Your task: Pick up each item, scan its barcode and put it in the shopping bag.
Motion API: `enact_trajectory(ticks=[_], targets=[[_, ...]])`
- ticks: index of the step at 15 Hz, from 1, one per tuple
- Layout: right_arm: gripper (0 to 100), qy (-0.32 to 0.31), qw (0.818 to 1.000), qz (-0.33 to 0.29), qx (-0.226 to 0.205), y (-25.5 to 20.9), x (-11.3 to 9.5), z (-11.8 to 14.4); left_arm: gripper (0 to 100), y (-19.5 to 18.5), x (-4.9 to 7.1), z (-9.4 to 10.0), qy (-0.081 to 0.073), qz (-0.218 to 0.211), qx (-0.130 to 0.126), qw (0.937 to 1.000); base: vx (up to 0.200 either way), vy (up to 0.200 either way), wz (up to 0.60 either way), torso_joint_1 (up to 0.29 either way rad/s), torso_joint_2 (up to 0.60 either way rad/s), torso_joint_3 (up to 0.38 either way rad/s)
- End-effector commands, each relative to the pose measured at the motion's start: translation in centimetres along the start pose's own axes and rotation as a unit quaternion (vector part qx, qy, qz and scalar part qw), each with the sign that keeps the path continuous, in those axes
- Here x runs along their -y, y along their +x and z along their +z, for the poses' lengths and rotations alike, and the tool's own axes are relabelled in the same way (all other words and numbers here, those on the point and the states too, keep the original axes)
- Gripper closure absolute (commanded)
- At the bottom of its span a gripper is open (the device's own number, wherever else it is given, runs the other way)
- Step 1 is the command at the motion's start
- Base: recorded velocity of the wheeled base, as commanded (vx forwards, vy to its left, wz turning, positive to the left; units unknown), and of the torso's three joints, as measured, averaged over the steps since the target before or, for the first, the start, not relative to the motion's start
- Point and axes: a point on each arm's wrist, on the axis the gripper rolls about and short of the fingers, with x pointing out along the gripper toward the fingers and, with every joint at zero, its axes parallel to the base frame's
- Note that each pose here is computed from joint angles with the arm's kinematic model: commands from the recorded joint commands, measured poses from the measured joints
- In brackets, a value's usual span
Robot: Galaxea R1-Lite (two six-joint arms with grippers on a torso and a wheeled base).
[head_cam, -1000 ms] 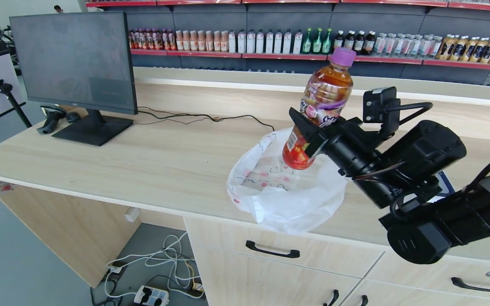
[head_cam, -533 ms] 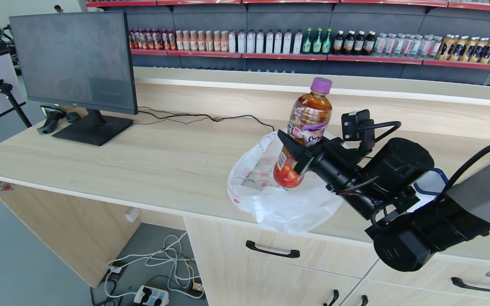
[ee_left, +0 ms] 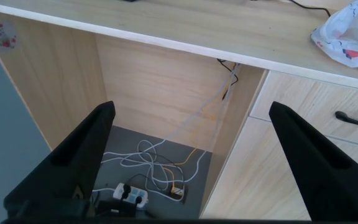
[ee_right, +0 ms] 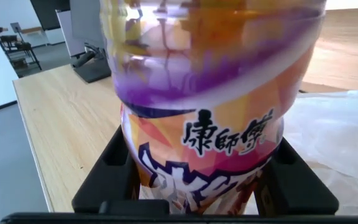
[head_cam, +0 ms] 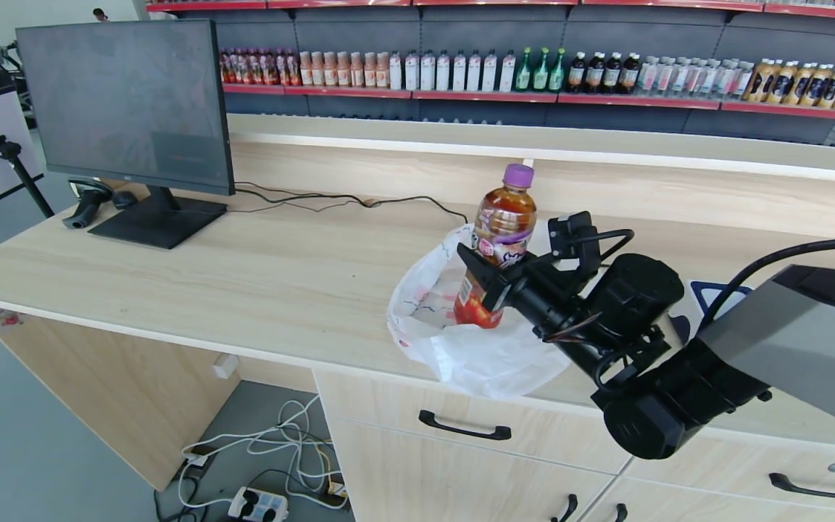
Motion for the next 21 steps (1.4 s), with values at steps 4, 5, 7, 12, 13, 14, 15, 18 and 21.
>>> enact_trajectory(ticks=[4,5,7,12,13,14,15,18,21], targets=[[100,-0.001,1.000,0.003,0.025,2.0,0.4,-0.7,0,0.0,0.0,0.0,0.000,0.000,0.000,1.0000,0.000,0.000,0.00,0.000,0.00,0.000],[100,0.003,1.000,0.001,0.015,1.9,0.5,-1.4,0,0.0,0.0,0.0,0.000,0.001,0.000,1.0000,0.000,0.000,0.00,0.000,0.00,0.000],[100,0.004,1.000,0.002,0.011,2.0,0.5,-2.1,0,0.0,0.0,0.0,0.000,0.001,0.000,1.0000,0.000,0.000,0.00,0.000,0.00,0.000],[100,0.010,1.000,0.001,0.002,2.2,0.5,-3.3,0,0.0,0.0,0.0,0.000,0.001,0.001,1.0000,0.000,0.000,0.00,0.000,0.00,0.000],[100,0.009,1.000,0.000,-0.003,2.2,0.5,-3.8,0,0.0,0.0,0.0,0.000,0.001,0.001,1.0000,0.000,0.000,0.00,0.000,0.00,0.000],[100,0.010,1.000,-0.001,-0.004,2.2,0.5,-3.8,0,0.0,0.0,0.0,0.000,-0.001,0.001,1.0000,0.000,0.000,0.00,0.000,0.00,0.000],[100,0.010,1.000,-0.001,-0.004,2.2,0.5,-3.9,0,0.0,0.0,0.0,0.000,0.000,0.001,1.0000,0.000,0.000,0.00,0.000,0.00,0.000],[100,0.008,1.000,-0.002,-0.010,2.1,0.6,-4.3,0,0.0,0.0,0.0,0.000,-0.001,0.001,1.0000,0.000,0.000,0.00,0.000,0.00,0.000],[100,0.008,1.000,-0.001,-0.007,2.2,0.6,-4.2,0,0.0,0.0,0.0,-0.001,0.000,0.001,1.0000,0.000,0.000,0.00,0.000,0.00,0.000]])
